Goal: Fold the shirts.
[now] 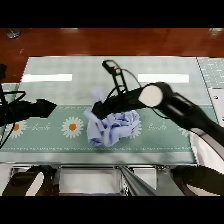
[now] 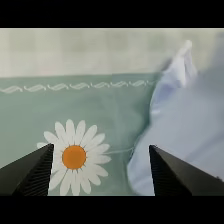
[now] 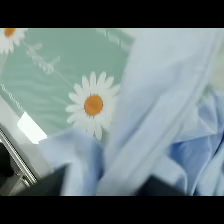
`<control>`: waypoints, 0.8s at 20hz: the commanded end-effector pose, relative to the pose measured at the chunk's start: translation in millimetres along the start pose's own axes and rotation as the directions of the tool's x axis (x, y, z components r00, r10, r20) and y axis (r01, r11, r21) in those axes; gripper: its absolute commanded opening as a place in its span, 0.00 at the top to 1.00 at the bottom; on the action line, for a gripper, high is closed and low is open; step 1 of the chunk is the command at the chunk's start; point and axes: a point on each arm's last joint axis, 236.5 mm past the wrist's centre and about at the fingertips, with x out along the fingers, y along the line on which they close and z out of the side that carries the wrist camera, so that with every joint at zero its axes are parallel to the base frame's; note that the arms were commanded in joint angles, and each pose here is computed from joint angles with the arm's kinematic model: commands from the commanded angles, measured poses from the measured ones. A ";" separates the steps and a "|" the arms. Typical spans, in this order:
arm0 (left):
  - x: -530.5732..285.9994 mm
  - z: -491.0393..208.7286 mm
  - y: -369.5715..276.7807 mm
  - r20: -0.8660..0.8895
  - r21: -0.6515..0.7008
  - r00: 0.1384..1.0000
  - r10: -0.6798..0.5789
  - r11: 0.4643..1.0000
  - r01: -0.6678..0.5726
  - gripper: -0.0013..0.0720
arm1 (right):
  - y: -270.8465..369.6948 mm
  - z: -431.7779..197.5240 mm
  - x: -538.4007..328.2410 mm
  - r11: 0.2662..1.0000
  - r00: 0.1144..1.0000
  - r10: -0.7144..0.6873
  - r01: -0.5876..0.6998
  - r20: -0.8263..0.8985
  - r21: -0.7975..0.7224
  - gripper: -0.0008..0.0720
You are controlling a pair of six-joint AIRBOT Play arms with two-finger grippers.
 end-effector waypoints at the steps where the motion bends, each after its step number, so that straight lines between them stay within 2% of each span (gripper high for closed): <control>1: 10.6 -13.3 2.9 -0.082 -0.014 0.997 -0.005 1.000 0.004 0.02 | -37.3 -35.7 20.3 0.993 0.972 -0.052 0.074 -0.229 0.091 0.12; 3: 11.7 -24.9 1.3 -0.136 -0.020 0.991 -0.016 1.000 0.014 0.02 | -82.7 0.6 -39.5 0.979 0.974 -0.157 0.174 -0.161 0.101 0.12; 5: 9.8 -50.0 -8.8 -0.249 -0.032 0.966 -0.065 0.998 0.059 0.02 | -148.1 33.5 -129.0 0.921 0.942 -0.336 0.329 -0.006 0.210 0.12; 7: 7.0 -63.2 -47.5 -0.288 -0.093 0.927 -0.241 0.970 0.223 0.02 | -215.3 26.0 -219.1 0.802 0.842 -0.536 0.482 0.067 0.353 0.12; 8: 8.0 -58.9 -72.7 -0.252 -0.127 0.900 -0.355 0.934 0.333 0.02 | -242.7 7.7 -252.2 0.736 0.792 -0.607 0.529 0.067 0.423 0.12; 10: 16.3 -41.0 -107.9 -0.156 -0.155 0.850 -0.503 0.862 0.482 0.02 | -277.7 -43.8 -278.5 0.631 0.751 -0.660 0.544 0.014 0.553 0.13; 12: 42.1 -40.9 -112.1 -0.178 -0.157 0.853 -0.491 0.869 0.468 0.02 | -289.0 -92.2 -264.7 0.594 0.771 -0.636 0.511 -0.026 0.621 0.13; 14: 79.8 -65.4 -86.5 -0.328 -0.115 0.873 -0.360 0.933 0.341 0.02 | -284.2 -130.1 -234.4 0.606 0.811 -0.583 0.477 -0.052 0.637 0.14; 16: 104.4 -88.1 -46.2 -0.465 -0.094 0.859 -0.212 0.977 0.191 0.02 | -275.0 -163.8 -205.9 0.611 0.844 -0.527 0.455 -0.095 0.648 0.14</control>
